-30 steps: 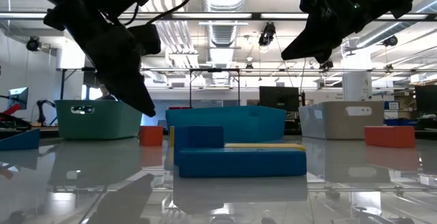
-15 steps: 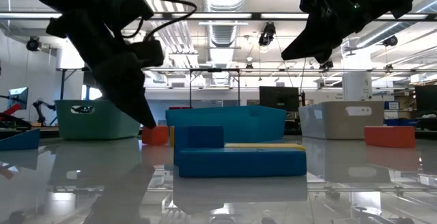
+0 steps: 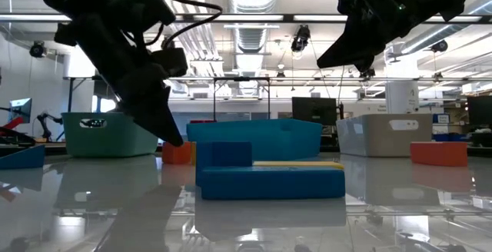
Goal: Sort & place blocks by color
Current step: Put the orange block into the green bin, then put the blue block into the blue bin
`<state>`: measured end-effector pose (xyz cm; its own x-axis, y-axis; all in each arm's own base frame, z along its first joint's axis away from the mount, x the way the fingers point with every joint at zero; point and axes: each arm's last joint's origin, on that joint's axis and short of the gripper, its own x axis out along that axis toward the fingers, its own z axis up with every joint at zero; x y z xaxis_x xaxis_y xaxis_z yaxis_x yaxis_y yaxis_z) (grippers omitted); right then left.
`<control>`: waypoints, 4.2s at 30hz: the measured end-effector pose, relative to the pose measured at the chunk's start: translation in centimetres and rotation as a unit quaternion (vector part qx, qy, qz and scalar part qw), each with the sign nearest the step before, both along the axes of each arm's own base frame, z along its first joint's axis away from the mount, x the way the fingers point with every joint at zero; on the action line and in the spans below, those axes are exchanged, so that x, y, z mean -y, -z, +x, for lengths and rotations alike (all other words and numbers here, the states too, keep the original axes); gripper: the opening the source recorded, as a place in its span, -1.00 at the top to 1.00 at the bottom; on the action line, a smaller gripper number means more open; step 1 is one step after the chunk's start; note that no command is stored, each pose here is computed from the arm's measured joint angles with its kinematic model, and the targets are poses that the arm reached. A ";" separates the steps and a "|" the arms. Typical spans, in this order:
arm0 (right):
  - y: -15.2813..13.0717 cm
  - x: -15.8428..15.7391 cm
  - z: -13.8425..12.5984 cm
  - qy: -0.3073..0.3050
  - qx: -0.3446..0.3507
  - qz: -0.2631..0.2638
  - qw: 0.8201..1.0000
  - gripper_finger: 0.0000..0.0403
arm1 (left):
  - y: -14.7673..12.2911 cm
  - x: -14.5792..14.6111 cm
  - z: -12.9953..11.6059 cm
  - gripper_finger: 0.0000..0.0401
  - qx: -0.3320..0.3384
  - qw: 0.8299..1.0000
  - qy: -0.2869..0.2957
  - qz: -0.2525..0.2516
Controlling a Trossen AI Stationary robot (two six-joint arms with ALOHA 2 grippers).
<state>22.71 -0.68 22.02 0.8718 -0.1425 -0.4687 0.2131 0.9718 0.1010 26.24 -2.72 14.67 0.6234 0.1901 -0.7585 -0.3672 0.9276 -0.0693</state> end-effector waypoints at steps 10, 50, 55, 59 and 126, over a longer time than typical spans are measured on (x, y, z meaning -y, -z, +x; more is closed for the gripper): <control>0.0 0.0 0.0 0.000 0.000 0.000 1.000 0.82 | 0.6 0.0 0.3 -0.26 0.000 1.000 -0.005 0.005; 0.0 0.0 0.0 0.000 0.000 -0.001 1.000 0.82 | -6.8 0.0 -1.7 0.35 0.127 0.991 0.023 0.028; 0.0 0.0 0.0 0.000 -0.001 -0.001 1.000 0.82 | -9.3 -0.7 -3.4 0.35 0.166 0.982 -0.008 0.087; 0.0 0.0 0.0 0.000 -0.001 -0.001 1.000 0.82 | -9.9 -2.5 -5.7 0.35 0.118 0.978 -0.089 0.147; 0.1 0.0 0.0 0.006 0.001 0.012 1.000 0.82 | -8.3 -11.4 -10.6 -0.05 -0.012 0.957 -0.290 0.022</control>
<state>22.69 -0.68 21.96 0.8709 -0.1426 -0.4703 0.2253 0.9663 0.1244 15.63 8.65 22.99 0.3858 0.5311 -0.7544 -0.8224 0.5686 -0.0202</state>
